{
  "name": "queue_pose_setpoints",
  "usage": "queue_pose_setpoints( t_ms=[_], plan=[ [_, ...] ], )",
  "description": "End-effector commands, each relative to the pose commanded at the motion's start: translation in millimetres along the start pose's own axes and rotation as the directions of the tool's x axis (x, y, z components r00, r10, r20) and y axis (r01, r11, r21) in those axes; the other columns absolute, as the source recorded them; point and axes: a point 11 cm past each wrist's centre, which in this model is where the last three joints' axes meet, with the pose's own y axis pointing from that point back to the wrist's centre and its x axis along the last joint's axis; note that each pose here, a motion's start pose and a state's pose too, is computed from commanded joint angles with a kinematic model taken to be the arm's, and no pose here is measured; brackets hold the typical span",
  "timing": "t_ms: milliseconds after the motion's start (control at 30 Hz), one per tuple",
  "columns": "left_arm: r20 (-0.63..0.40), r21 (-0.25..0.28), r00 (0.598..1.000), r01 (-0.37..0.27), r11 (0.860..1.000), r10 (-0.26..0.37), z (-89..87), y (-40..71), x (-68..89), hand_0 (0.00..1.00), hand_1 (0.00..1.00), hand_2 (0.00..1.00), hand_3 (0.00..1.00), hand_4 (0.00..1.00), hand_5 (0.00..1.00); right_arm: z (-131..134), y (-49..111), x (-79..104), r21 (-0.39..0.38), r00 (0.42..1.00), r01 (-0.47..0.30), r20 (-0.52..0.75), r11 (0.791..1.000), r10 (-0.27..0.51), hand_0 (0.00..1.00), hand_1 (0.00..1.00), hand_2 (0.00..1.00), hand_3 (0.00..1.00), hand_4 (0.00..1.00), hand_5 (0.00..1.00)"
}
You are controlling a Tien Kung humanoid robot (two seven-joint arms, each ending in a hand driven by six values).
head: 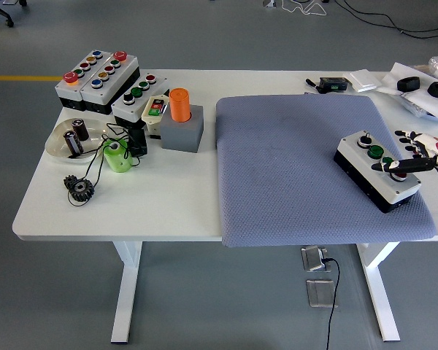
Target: Pick up the button,place it on the desk,press the button,press the button
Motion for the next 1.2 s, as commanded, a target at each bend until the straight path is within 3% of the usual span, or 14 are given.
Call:
queue_pose_setpoints(
  t_ms=[133, 433, 467, 633, 667, 833, 867, 1033, 1067, 1200],
  plan=[
    [0.004, 0.002, 1.000, -0.004, 1.000, 0.004, -1.2, -0.2, 2.0, 0.676, 0.747, 0.777, 0.596, 0.365, 0.957, 2, -2.9, -8.3, -0.015, 1.000, 0.002, -0.013, 1.000, -0.002, 0.998, 0.998, 0.998, 0.998, 0.998, 0.270],
    [0.013, 0.006, 1.000, -0.015, 1.000, 0.015, -4.2, -0.6, 7.3, 0.676, 0.747, 0.777, 0.595, 0.366, 0.960, 15, -12.9, -15.0, -0.104, 0.995, -0.071, -0.080, 0.992, 0.063, 0.998, 0.994, 0.998, 0.998, 0.998, 0.278],
    [0.014, 0.007, 1.000, -0.016, 1.000, 0.016, -4.5, -0.6, 7.9, 0.676, 0.747, 0.778, 0.595, 0.367, 0.960, 14, -13.4, -15.6, -0.106, 0.993, -0.084, -0.096, 0.991, 0.074, 0.954, 0.881, 0.948, 0.998, 0.972, 0.180],
    [0.018, 0.008, 1.000, -0.019, 1.000, 0.018, -5.3, -0.7, 9.4, 0.676, 0.747, 0.778, 0.595, 0.367, 0.960, 11, -14.4, -17.3, -0.119, 0.981, -0.115, -0.168, 0.986, 0.094, 0.954, 0.881, 0.948, 0.998, 0.972, 0.180],
    [0.016, 0.008, 1.000, -0.018, 1.000, 0.018, -5.5, -0.8, 9.5, 0.676, 0.747, 0.777, 0.596, 0.367, 0.959, 10, -14.8, -17.5, -0.122, 0.979, -0.120, -0.179, 0.985, 0.097, 0.740, 0.701, 0.781, 0.964, 0.892, 0.069],
    [0.010, 0.006, 1.000, -0.015, 1.000, 0.015, -4.9, -0.7, 8.5, 0.676, 0.747, 0.777, 0.596, 0.367, 0.959, 5, -15.9, -14.2, -0.113, 0.955, -0.167, -0.266, 0.979, 0.132, 0.740, 0.701, 0.781, 0.964, 0.892, 0.069],
    [0.009, 0.006, 1.000, -0.015, 1.000, 0.015, -4.8, -0.7, 8.3, 0.676, 0.747, 0.777, 0.594, 0.366, 0.959, 3, -16.0, -13.5, -0.107, 0.949, -0.175, -0.281, 0.979, 0.139, 0.541, 0.512, 0.595, 0.784, 0.804, 0.002],
    [0.001, 0.004, 1.000, -0.011, 1.000, 0.011, -3.5, -0.6, 6.3, 0.676, 0.747, 0.777, 0.594, 0.366, 0.959, -5, -15.6, -10.4, -0.074, 0.911, -0.220, -0.373, 0.973, 0.178, 0.541, 0.512, 0.595, 0.784, 0.804, 0.002],
    [0.000, 0.004, 1.000, -0.010, 1.000, 0.010, -3.3, -0.5, 5.8, 0.677, 0.747, 0.778, 0.595, 0.365, 0.958, -7, -15.5, -9.3, -0.059, 0.900, -0.233, -0.390, 0.971, 0.192, 0.469, 0.376, 0.464, 0.554, 0.622, 0.002],
    [-0.002, 0.003, 1.000, -0.008, 1.000, 0.008, -2.6, -0.4, 4.7, 0.677, 0.747, 0.778, 0.595, 0.365, 0.958, -13, -14.7, -6.0, -0.016, 0.880, -0.258, -0.417, 0.966, 0.228, 0.469, 0.376, 0.464, 0.554, 0.622, 0.002]
  ],
)
